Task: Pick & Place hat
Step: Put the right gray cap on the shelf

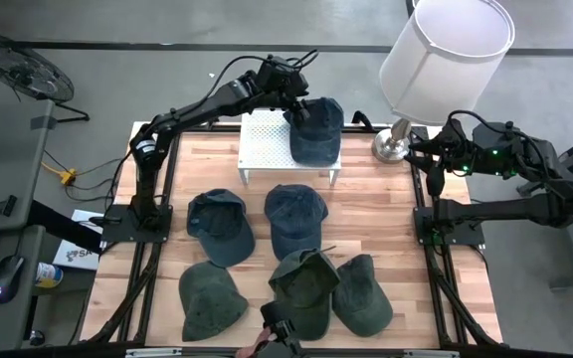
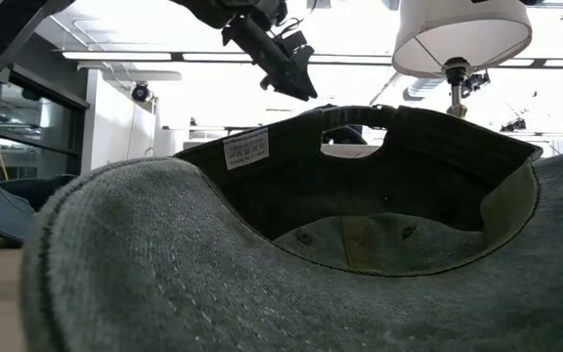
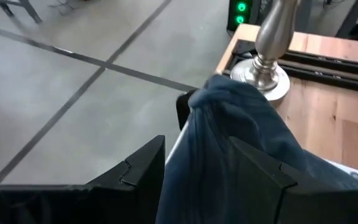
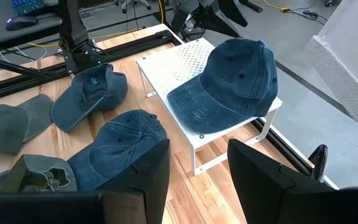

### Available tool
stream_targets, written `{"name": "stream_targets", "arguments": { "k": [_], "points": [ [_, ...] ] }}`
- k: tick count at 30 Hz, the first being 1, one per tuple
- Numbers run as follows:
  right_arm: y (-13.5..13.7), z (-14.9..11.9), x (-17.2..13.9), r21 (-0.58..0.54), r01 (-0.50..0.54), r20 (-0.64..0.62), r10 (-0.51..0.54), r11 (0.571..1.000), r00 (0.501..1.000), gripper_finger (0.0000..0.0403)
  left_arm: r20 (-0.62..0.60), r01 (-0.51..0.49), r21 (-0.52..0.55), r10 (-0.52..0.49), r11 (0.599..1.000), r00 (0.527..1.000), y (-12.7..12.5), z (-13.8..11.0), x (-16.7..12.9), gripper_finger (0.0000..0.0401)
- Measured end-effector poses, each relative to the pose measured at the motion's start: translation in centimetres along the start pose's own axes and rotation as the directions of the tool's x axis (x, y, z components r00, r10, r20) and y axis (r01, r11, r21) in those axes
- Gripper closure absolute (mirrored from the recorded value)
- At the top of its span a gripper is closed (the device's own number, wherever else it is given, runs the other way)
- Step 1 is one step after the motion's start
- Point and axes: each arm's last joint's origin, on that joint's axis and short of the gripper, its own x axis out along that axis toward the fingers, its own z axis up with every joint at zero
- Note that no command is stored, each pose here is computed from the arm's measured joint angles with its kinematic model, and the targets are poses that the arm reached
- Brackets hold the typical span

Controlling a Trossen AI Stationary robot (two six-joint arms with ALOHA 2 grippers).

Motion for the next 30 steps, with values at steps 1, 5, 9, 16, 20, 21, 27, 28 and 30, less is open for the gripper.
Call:
{"name": "stream_targets", "arguments": {
  "k": [1,5,9,16,20,21,27,28,30],
  "points": [
    [0.0,0.0,0.0,0.000,0.000,0.000,0.000,1.000,1.000,0.0249,-0.004,0.001,-0.002,-0.001,1.000,1.000,0.0,0.1,-0.4,0.0231],
    [0.0,0.0,0.2,0.002,0.000,-0.005,0.000,1.000,1.000,0.0249,0.013,-0.021,-0.003,0.021,1.000,1.000,0.2,1.2,-3.0,0.0231],
    [0.1,0.1,0.4,0.003,0.002,-0.012,-0.002,1.000,1.000,0.0249,-0.032,-0.008,-0.045,0.007,0.999,0.999,0.1,1.4,-5.4,0.0231],
    [0.1,0.0,0.4,0.001,-0.004,-0.022,0.004,1.000,1.000,0.0249,-0.191,0.066,-0.056,-0.076,0.996,0.979,-2.5,0.8,-8.8,0.0231],
    [0.1,-0.1,0.4,-0.005,-0.001,-0.035,0.001,1.000,0.999,0.0249,-0.295,0.130,-0.053,-0.139,0.990,0.945,-5.2,0.1,-9.9,0.0231],
    [0.1,-0.1,0.4,-0.006,-0.001,-0.037,0.001,1.000,0.999,0.0249,-0.320,0.146,-0.054,-0.156,0.988,0.934,-6.0,0.0,-10.1,0.0231],
    [0.0,-0.3,0.4,-0.010,0.001,-0.056,-0.001,1.000,0.998,0.0249,-0.440,0.200,-0.045,-0.200,0.979,0.876,-10.4,-1.0,-11.4,0.0231],
    [0.0,-0.3,0.4,-0.011,-0.004,-0.061,0.004,1.000,0.998,0.0249,-0.443,0.196,-0.039,-0.193,0.980,0.876,-11.1,-1.0,-11.5,0.0231],
    [0.1,-0.4,0.4,-0.011,-0.022,-0.071,0.021,1.000,0.997,0.0249,-0.442,0.188,-0.027,-0.180,0.982,0.879,-12.3,-1.0,-11.9,0.0231]
  ]
}}
